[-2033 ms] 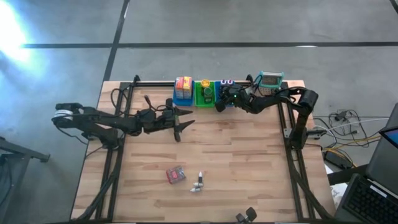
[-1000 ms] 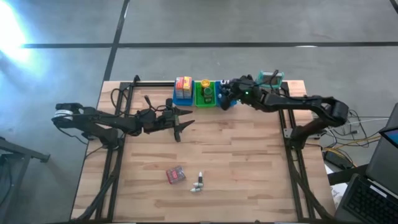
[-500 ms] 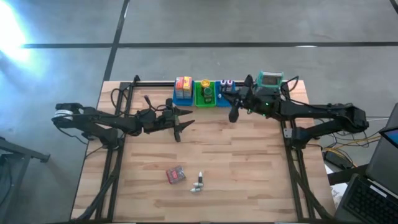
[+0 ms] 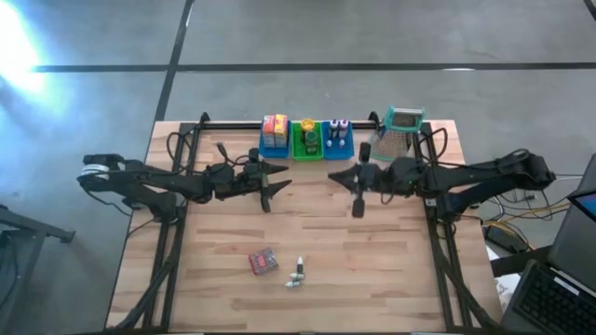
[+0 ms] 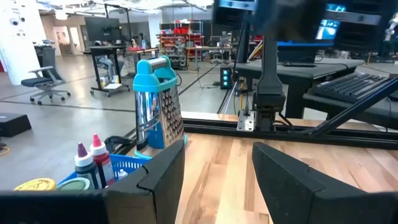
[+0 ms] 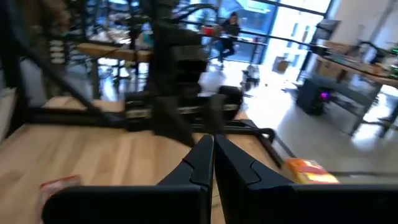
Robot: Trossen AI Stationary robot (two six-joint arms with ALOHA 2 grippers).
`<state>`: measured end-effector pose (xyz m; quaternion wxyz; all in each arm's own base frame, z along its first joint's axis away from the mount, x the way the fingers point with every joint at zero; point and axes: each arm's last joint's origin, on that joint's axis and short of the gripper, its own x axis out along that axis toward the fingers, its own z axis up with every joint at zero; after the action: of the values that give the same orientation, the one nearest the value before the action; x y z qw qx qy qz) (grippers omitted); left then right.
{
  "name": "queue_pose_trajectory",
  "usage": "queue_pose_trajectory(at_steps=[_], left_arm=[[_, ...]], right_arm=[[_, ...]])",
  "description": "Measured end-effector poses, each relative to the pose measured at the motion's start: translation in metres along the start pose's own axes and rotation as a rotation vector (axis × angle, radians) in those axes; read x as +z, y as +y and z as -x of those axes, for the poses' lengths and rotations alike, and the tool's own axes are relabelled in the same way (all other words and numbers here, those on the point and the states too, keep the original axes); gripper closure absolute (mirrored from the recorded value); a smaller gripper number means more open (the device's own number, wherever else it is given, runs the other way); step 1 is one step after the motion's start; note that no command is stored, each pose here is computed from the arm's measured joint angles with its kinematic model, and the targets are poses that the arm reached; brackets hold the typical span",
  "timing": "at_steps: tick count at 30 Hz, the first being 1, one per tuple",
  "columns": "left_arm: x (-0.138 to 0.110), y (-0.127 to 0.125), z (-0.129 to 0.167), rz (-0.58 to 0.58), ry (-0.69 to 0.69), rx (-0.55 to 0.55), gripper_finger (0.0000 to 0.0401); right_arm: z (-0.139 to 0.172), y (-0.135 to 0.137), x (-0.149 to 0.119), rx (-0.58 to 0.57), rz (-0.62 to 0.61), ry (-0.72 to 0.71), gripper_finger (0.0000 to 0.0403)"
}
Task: Pick & Place Kitchen Items
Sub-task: Put the top small purple food bottle coloring into the right blue bin
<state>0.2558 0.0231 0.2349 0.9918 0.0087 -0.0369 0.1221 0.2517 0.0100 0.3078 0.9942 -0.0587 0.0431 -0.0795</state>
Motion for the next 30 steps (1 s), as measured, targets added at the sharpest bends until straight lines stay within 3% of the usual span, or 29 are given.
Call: queue_pose_trajectory(at_steps=[9,14,20,23,26,30], left_arm=[[0.000,0.000,0.000,0.033,0.000,0.000,0.0206],[0.000,0.000,0.000,0.080,0.003,-0.006,0.0206],[0.002,-0.002,0.000,0.246,-0.011,-0.057,0.0206],[0.001,-0.003,0.000,0.343,-0.001,-0.071,0.0206],[0.004,-0.017,0.000,0.354,0.034,-0.087,0.0206],[0.016,-0.050,-0.002,0.258,0.127,0.058,0.0206]], right_arm=[[0.009,0.034,0.008,0.142,0.052,0.023,0.0394],[0.008,0.046,0.017,0.143,0.088,0.174,0.0394],[0.003,0.052,0.016,0.138,0.096,0.400,0.0394],[0.001,0.050,0.014,0.049,0.099,0.493,0.0394],[0.004,0.042,0.013,-0.102,0.103,0.569,0.0394],[0.007,0.031,0.010,-0.188,0.063,0.625,0.0394]])
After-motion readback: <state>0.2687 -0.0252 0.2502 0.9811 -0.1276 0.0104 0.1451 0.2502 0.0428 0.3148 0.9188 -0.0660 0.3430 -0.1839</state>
